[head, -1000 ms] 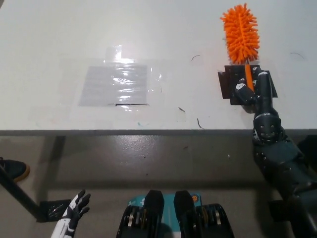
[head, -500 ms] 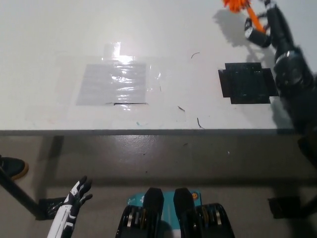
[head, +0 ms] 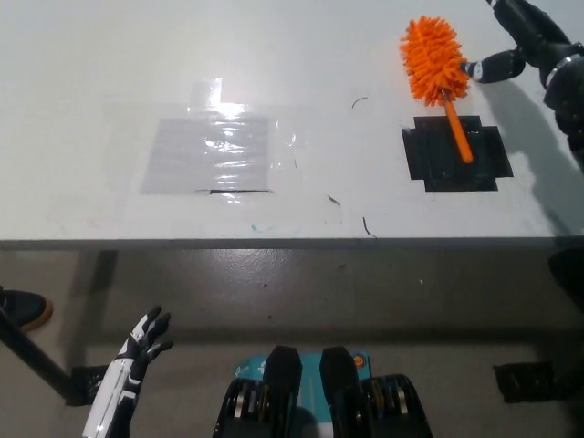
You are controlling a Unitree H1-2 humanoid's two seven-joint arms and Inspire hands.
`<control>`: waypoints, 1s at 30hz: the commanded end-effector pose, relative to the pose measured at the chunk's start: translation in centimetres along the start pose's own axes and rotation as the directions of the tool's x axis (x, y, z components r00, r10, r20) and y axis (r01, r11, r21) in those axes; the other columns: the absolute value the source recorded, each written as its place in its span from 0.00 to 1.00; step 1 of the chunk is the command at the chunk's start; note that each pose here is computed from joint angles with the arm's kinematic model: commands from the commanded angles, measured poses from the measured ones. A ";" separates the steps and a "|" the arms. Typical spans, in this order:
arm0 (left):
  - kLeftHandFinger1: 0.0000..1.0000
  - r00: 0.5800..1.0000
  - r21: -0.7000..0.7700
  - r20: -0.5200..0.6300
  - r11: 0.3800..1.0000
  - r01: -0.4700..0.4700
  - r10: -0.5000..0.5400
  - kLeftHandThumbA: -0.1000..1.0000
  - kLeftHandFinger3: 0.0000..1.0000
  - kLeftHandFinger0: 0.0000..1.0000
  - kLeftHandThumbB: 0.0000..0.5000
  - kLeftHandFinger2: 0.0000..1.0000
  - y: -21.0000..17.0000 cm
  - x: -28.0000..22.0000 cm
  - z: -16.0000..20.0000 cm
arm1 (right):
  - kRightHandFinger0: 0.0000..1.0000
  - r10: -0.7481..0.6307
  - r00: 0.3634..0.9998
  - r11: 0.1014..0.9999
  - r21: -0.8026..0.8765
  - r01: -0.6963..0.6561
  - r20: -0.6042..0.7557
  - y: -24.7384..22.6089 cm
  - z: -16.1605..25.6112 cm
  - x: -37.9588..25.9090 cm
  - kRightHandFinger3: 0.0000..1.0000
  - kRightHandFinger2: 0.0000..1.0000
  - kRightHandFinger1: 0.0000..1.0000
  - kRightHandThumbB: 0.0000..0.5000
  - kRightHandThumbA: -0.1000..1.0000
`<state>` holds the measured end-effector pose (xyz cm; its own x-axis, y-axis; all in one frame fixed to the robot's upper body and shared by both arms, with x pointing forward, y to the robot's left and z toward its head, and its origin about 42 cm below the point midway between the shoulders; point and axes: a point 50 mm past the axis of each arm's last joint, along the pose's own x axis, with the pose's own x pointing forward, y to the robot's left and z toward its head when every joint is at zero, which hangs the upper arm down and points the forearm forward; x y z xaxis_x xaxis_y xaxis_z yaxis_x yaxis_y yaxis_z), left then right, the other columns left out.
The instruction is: The robot uses it right hand to pick up an extended orange duster kept in the middle of the desk and presses its handle against the desk to collapse it
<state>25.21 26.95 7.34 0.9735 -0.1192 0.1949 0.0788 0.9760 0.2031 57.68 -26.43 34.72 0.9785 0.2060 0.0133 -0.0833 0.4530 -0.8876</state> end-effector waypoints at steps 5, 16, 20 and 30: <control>1.00 0.998 0.040 0.064 0.999 0.018 -0.020 1.00 1.00 0.90 0.25 1.00 1.2 1.3 1.5 | 1.00 0.101 0.992 0.945 -0.304 -0.118 -0.070 -14.9 5.5 -2.3 1.00 1.00 1.00 1.00 0.79; 1.00 0.991 -0.001 0.126 0.999 0.040 -0.039 1.00 1.00 1.00 0.22 1.00 0.9 4.3 2.5 | 1.00 -0.377 0.712 0.905 0.072 0.419 0.592 -18.2 11.2 -25.9 1.00 1.00 1.00 1.00 1.00; 1.00 0.989 0.002 0.144 0.999 0.045 -0.045 1.00 1.00 1.00 0.28 1.00 1.0 4.9 2.9 | 1.00 -0.412 0.642 0.890 0.136 0.435 0.647 -16.0 11.1 -28.9 1.00 1.00 1.00 0.93 1.00; 1.00 0.964 0.006 0.254 0.997 0.082 -0.081 1.00 1.00 1.00 0.27 1.00 1.0 10.6 5.5 | 1.00 -0.635 0.467 0.771 0.546 0.328 0.615 2.0 7.0 -35.2 1.00 1.00 1.00 0.77 1.00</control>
<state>28.65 26.48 9.06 0.9609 -0.1342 0.2420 0.0841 0.9748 0.2066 42.13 -28.56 26.53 0.9031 0.4293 -0.0053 -0.2488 0.5131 -0.8215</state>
